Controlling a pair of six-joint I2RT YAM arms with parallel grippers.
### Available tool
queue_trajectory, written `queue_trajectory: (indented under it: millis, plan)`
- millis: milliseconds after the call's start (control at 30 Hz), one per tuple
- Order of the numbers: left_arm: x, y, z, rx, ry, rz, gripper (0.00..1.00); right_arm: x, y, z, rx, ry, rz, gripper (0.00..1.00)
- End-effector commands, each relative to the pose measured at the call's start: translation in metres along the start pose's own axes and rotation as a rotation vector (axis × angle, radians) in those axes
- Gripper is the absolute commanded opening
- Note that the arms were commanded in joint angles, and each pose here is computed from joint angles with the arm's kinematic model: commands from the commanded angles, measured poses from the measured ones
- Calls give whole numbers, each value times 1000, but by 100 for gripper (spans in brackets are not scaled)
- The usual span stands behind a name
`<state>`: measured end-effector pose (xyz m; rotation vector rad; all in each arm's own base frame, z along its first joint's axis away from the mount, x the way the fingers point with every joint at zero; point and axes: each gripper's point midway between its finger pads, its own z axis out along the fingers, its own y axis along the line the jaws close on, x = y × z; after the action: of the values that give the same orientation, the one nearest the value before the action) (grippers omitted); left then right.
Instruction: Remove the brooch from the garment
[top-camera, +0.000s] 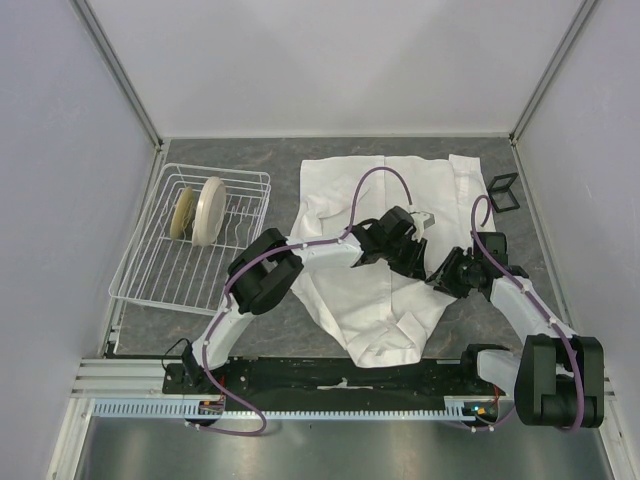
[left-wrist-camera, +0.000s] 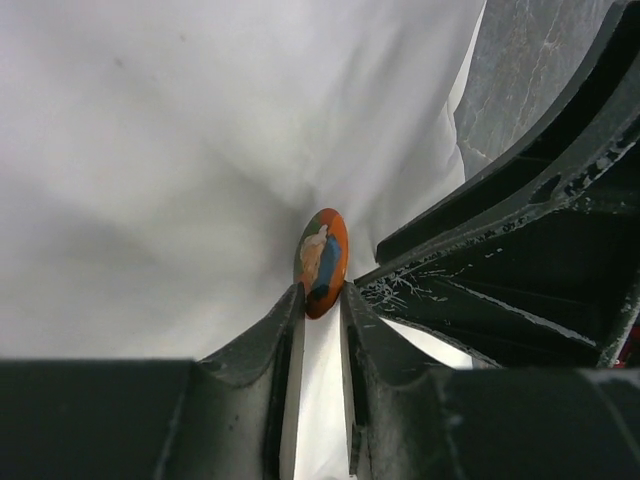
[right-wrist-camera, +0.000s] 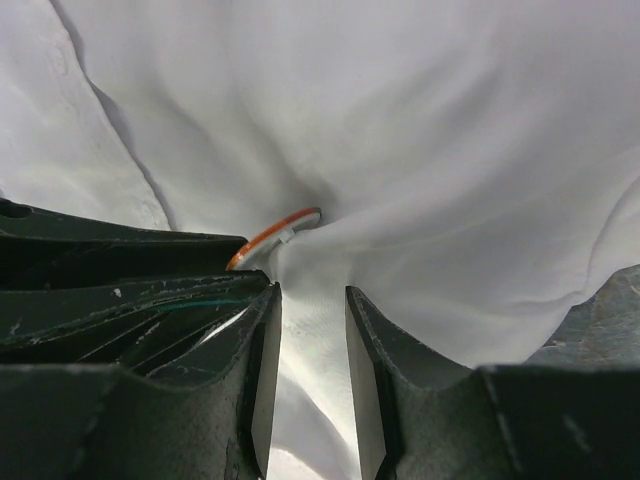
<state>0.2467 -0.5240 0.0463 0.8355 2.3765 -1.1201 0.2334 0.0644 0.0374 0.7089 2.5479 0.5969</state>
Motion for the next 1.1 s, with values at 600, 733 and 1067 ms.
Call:
queue_trajectory:
  millis: [600, 733, 1067]
  plan:
    - [-25, -21, -16, 4, -29, 64, 2, -24, 19, -7, -68, -118, -7, 42]
    - [-25, -26, -17, 8, -31, 73, 2, -25, 19, -4, -71, -113, -5, 42]
    - [-39, -37, -26, 21, -79, 100, 2, -15, 12, 7, -64, -74, 2, 41]
